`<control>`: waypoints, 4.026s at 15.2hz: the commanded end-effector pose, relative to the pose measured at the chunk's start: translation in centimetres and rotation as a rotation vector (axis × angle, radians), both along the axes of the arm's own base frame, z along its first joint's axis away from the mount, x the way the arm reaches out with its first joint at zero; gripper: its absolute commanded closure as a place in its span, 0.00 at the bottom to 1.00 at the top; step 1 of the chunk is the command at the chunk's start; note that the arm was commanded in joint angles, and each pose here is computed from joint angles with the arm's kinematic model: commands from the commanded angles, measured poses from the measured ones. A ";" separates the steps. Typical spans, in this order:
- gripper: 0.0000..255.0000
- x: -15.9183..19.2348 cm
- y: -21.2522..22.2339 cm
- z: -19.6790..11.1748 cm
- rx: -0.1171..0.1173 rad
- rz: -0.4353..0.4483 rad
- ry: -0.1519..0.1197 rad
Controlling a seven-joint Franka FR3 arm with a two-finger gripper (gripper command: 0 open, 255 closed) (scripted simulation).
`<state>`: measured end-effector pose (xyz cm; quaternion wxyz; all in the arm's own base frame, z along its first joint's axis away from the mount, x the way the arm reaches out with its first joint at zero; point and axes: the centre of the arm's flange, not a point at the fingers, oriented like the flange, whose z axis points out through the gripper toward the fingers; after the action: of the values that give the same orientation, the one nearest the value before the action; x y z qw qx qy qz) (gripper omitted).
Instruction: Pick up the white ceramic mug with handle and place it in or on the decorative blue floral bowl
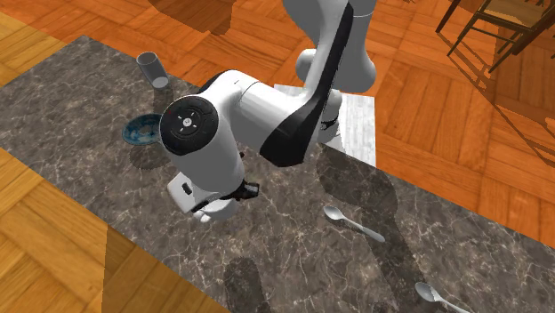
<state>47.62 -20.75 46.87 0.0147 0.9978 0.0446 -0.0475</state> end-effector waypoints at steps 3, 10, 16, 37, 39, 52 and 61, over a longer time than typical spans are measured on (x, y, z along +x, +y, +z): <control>1.00 -2.7 -4.3 0.4 0.000 0.001 0.000; 1.00 -7.6 -12.2 0.8 0.000 0.001 0.000; 1.00 -11.7 -18.9 1.2 0.000 0.001 0.000; 1.00 -23.3 -37.9 0.2 0.000 0.001 0.000; 1.00 -23.3 -37.9 -0.9 0.000 0.001 0.000; 1.00 -23.3 -37.9 -7.0 0.000 0.001 0.000; 0.00 -23.3 -37.9 -7.0 0.000 0.001 0.000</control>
<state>24.34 -58.62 39.86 0.0146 0.9978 0.0450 -0.0473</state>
